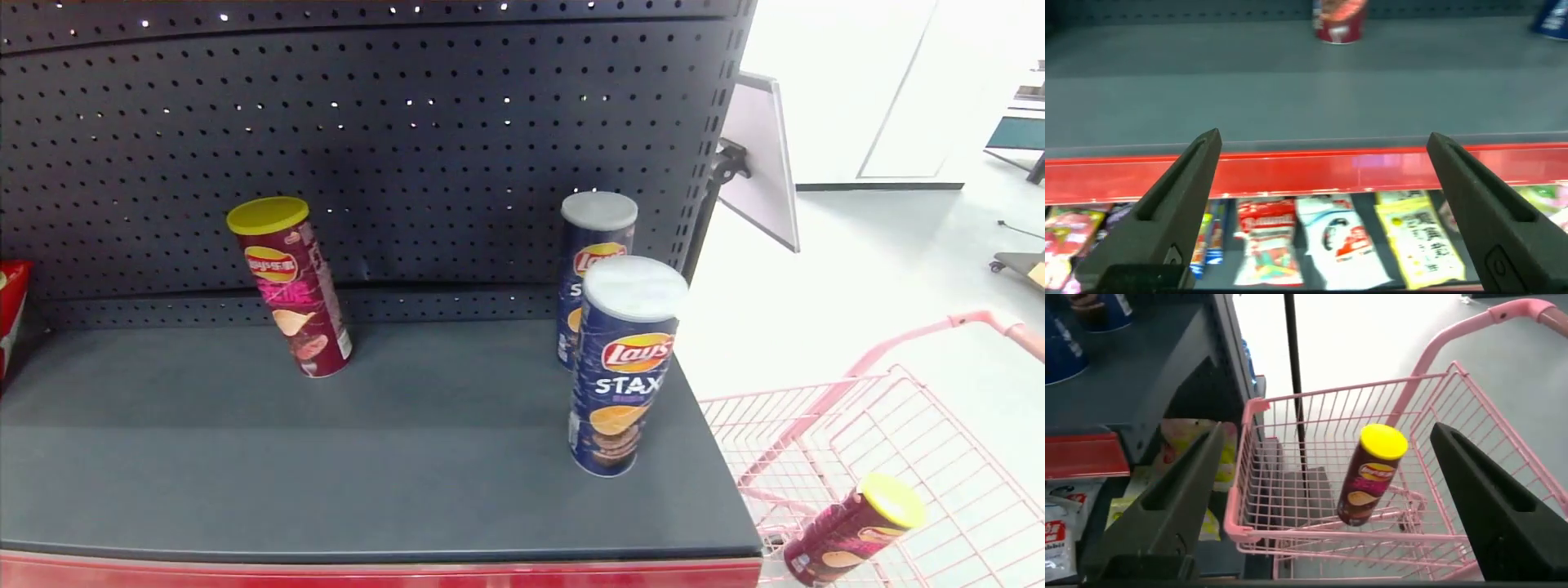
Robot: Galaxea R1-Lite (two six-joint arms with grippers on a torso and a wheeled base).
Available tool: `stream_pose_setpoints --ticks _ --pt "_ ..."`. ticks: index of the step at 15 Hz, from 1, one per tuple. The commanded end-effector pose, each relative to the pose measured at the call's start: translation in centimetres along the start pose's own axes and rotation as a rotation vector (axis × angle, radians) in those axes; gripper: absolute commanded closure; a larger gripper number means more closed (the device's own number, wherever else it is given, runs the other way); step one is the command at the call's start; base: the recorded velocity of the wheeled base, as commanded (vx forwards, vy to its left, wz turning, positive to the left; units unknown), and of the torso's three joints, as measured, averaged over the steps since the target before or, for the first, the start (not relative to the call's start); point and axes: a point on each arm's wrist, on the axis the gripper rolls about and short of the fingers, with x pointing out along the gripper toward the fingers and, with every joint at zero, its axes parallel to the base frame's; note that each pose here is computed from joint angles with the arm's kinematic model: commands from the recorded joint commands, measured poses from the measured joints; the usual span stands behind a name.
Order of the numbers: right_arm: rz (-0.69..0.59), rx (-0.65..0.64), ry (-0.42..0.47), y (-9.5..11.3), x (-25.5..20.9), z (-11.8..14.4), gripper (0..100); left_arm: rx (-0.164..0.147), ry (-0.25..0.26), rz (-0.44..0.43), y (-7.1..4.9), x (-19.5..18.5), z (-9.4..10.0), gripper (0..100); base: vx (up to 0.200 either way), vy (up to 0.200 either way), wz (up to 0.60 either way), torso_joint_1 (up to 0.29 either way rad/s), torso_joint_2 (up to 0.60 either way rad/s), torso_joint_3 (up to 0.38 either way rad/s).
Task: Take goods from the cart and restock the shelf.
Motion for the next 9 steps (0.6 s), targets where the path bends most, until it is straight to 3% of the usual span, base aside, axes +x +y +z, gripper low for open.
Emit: stream_pose_setpoints --ticks 1,9 --pt "-0.001 -0.001 0.001 0.0 0.01 0.0 0 0.0 0.002 0.0 0.0 0.01 0.0 0 0.0 -0.2 0.0 -0.002 0.01 0.002" --pt "-0.001 -0.001 0.001 0.0 0.01 0.0 0 -0.001 0.002 0.0 0.0 0.01 0.0 0 0.0 -0.2 0.0 0.003 0.0 0.001"
